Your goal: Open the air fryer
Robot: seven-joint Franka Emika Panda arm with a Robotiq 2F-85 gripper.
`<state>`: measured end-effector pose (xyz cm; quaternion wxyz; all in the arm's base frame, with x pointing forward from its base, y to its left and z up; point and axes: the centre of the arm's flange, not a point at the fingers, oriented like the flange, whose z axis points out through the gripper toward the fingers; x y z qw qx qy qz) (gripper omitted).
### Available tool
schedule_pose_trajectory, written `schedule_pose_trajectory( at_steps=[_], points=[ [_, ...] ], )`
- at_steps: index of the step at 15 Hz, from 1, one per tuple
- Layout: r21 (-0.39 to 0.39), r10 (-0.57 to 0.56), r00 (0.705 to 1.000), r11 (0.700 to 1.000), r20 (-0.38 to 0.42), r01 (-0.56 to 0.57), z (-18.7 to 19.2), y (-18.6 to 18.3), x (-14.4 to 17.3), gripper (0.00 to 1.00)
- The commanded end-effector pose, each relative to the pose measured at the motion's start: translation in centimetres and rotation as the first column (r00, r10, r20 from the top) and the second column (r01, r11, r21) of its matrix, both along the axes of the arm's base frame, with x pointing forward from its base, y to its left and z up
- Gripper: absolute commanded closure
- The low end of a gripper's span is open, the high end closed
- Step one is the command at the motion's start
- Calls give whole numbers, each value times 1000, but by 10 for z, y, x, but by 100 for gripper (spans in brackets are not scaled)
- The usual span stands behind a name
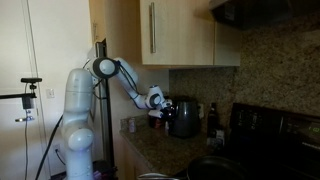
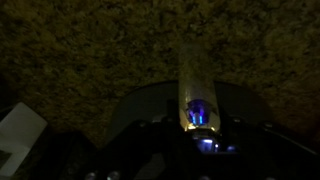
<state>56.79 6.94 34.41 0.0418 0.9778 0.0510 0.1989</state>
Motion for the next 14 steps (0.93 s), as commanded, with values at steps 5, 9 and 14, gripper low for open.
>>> schedule_pose_trajectory(
  at_steps=[5, 9, 14],
  points=[
    [-11, -6, 999, 1000, -48, 5, -7, 9, -32, 90],
    [25, -2, 995, 1000, -97, 5, -10, 12, -51, 90],
    [41, -34, 991, 998, -130, 40, -19, 11, -65, 90]
  ],
)
